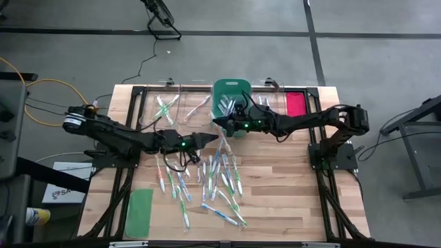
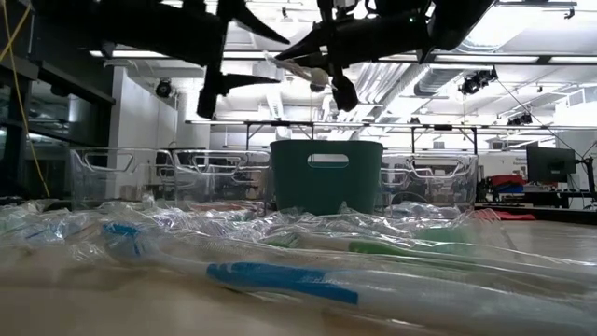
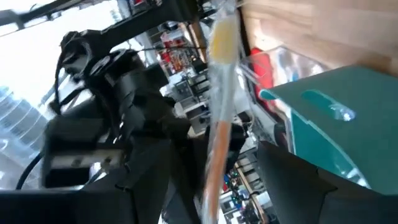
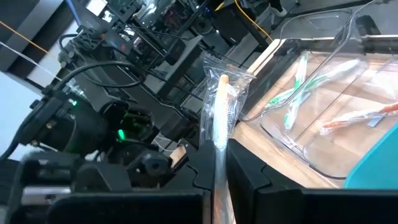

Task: Pick & Place Toothbrushes
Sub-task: Put the orange toothbrush into the middle transparent bin

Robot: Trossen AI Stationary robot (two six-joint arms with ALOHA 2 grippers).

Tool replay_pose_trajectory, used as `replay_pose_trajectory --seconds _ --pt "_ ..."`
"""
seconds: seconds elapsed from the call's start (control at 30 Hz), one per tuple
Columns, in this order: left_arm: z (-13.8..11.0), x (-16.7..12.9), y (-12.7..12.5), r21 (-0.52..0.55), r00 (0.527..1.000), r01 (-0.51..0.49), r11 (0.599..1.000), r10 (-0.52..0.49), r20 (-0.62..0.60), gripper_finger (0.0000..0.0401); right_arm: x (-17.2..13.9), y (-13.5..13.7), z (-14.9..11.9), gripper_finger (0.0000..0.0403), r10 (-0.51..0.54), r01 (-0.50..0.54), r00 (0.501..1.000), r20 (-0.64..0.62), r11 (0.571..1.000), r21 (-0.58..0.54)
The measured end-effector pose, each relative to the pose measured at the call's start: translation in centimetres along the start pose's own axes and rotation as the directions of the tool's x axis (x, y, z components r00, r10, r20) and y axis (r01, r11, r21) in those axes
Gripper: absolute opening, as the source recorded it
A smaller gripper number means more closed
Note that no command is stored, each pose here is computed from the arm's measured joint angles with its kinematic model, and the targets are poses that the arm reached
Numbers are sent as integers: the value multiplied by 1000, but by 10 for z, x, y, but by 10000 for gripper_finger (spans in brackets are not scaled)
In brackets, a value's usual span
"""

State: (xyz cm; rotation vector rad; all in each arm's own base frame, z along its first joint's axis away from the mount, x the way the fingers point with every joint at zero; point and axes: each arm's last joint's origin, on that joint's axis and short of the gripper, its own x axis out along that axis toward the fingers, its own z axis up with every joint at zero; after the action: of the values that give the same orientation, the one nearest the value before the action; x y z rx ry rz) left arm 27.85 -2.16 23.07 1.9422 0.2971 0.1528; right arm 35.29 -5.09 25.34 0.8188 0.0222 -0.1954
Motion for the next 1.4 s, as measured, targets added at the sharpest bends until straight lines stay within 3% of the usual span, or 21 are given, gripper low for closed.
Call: replay_pose_trajectory --seconds 0.3,0.4,0.63,0.87,1.2,1.4 --pt "8 23 0 86 996 59 995 -54 -65 213 0 2 -3 13 9 -10 1000 -12 1000 -14" --pt "8 22 -2 102 994 81 991 -73 -86 171 0 3 -3 13 10 -10 1000 -11 1000 -23" --pt "7 22 -1 99 993 75 992 -66 -97 19 0 2 -3 13 8 -8 1000 -13 1000 -28" --pt "7 22 -1 92 993 74 993 -65 -95 14 0 3 -3 28 20 -21 1000 -24 999 -40" --pt "6 22 -3 6 983 103 995 -101 -154 3 -13 13 11 156 42 -43 999 -11 990 -136" --pt "-1 15 -5 62 969 199 978 -187 -163 2 -35 23 25 196 -15 11 1000 -23 984 -179"
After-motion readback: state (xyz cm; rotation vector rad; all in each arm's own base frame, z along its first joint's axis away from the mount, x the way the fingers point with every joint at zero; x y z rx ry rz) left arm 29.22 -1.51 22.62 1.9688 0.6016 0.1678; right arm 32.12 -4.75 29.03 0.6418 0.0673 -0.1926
